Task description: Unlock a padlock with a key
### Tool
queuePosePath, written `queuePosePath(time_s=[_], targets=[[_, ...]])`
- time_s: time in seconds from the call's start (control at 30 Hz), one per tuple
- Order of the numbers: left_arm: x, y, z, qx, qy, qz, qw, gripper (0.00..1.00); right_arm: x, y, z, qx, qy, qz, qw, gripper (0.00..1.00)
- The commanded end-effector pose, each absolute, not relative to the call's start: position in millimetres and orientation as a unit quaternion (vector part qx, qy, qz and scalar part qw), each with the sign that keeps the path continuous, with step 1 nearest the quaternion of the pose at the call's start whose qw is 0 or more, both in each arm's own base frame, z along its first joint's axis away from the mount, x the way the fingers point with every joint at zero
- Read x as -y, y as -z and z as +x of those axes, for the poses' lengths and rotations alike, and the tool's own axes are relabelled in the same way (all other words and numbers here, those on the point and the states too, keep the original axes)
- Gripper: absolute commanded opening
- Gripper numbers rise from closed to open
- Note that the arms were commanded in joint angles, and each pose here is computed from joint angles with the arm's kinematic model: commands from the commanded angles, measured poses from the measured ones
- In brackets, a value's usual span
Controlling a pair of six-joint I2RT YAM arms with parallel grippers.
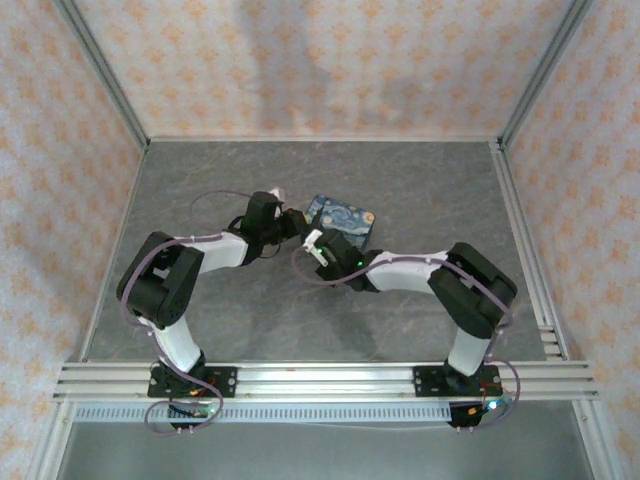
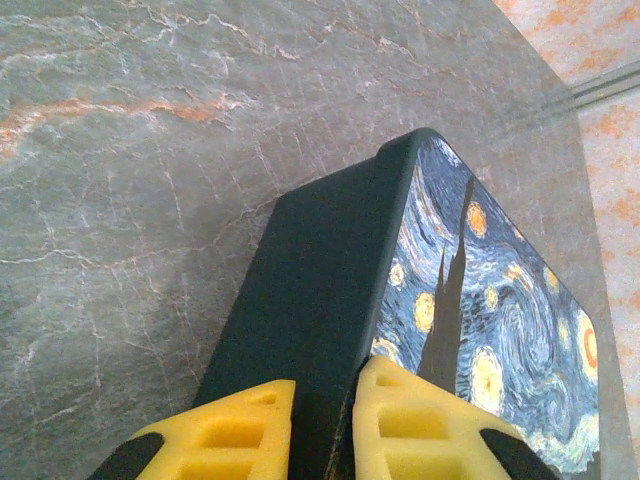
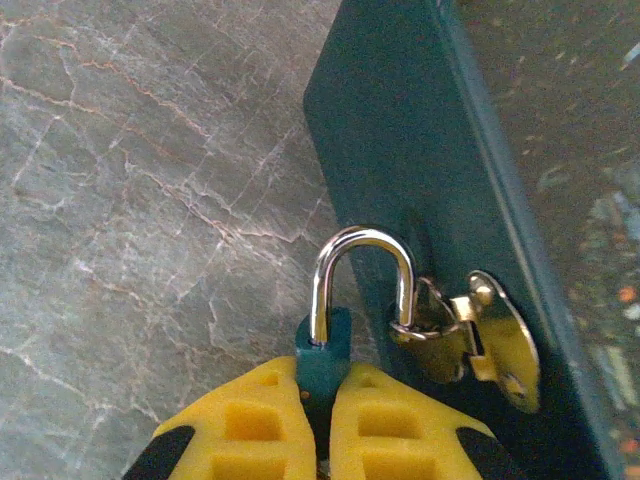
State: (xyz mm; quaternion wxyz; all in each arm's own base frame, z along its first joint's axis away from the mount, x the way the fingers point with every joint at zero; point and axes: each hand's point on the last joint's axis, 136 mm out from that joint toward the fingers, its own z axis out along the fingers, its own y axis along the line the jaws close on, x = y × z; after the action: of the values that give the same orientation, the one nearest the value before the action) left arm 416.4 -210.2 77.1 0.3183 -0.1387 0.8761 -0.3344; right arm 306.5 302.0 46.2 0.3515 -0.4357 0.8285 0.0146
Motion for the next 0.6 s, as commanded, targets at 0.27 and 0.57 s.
queuePosePath(time_s=[0.27,0.57], targets=[[207.4,-0.4,363.2,-0.926,0.278,-0.164,0.194,0.0,-357.9,-73.8,315.2,-0.783,-0.049,-0.507,0.357,0.0],[205.3,-3.8,365.5,-0.928,0.273,-0.161,0.198,0.0,-355.1,-77.0,308.3,-0.763,-0.046,-0.524,0.376,0.0]])
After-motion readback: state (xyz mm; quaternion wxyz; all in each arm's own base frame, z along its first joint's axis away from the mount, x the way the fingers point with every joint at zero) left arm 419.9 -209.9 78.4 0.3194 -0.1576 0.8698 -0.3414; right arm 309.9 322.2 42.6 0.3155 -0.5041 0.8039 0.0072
